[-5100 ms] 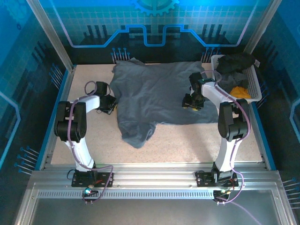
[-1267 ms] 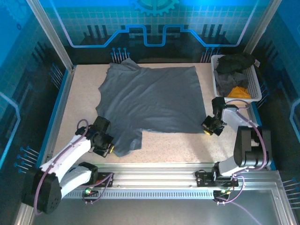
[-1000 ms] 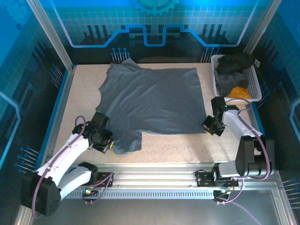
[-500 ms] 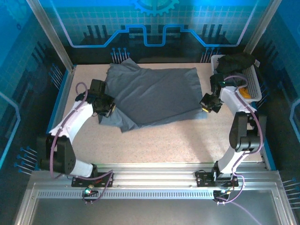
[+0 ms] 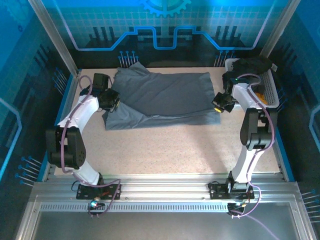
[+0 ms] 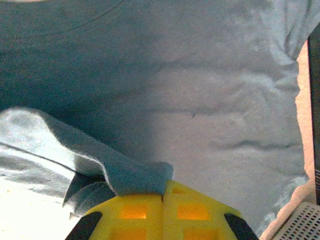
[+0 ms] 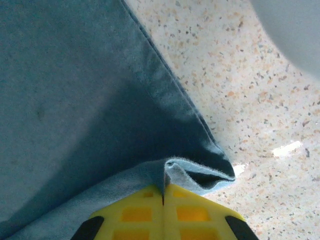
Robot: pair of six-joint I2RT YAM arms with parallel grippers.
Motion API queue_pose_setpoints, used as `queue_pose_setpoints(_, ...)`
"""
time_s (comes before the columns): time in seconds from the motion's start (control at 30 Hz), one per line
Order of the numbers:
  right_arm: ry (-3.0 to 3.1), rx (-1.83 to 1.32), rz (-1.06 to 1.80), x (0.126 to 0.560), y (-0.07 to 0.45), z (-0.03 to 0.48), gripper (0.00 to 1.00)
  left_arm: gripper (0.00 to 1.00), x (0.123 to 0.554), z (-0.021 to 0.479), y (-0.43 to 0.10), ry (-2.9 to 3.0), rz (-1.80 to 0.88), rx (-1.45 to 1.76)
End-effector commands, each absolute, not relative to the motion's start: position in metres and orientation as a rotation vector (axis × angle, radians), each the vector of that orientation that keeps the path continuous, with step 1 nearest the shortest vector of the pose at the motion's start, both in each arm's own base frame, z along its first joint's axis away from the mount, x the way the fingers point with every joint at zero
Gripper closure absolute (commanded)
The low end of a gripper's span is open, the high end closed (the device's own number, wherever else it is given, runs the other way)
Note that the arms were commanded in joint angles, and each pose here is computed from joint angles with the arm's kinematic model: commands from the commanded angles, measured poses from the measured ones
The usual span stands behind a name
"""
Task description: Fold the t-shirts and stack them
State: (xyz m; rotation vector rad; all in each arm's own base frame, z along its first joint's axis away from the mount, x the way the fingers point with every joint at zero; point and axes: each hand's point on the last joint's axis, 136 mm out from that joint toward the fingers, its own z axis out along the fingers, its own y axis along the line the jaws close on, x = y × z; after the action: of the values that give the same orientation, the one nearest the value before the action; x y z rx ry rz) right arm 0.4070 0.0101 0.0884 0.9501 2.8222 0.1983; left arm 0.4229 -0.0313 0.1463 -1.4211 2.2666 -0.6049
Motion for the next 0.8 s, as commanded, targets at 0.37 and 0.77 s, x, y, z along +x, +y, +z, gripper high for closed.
queue_pose_setpoints(0.37, 2.868, 0.989, 0.136, 0.426, 0.003, 0.072, 1.00, 1.00, 0.475, 0.148, -0.022, 2.250, -0.610, -1.300)
queue_pose_setpoints(0.77, 2.856, 0.985, 0.124, 0.444, 0.002, 0.069, 1.00, 1.00, 0.499, 0.142, -0.019, 2.248, -0.622, -1.256)
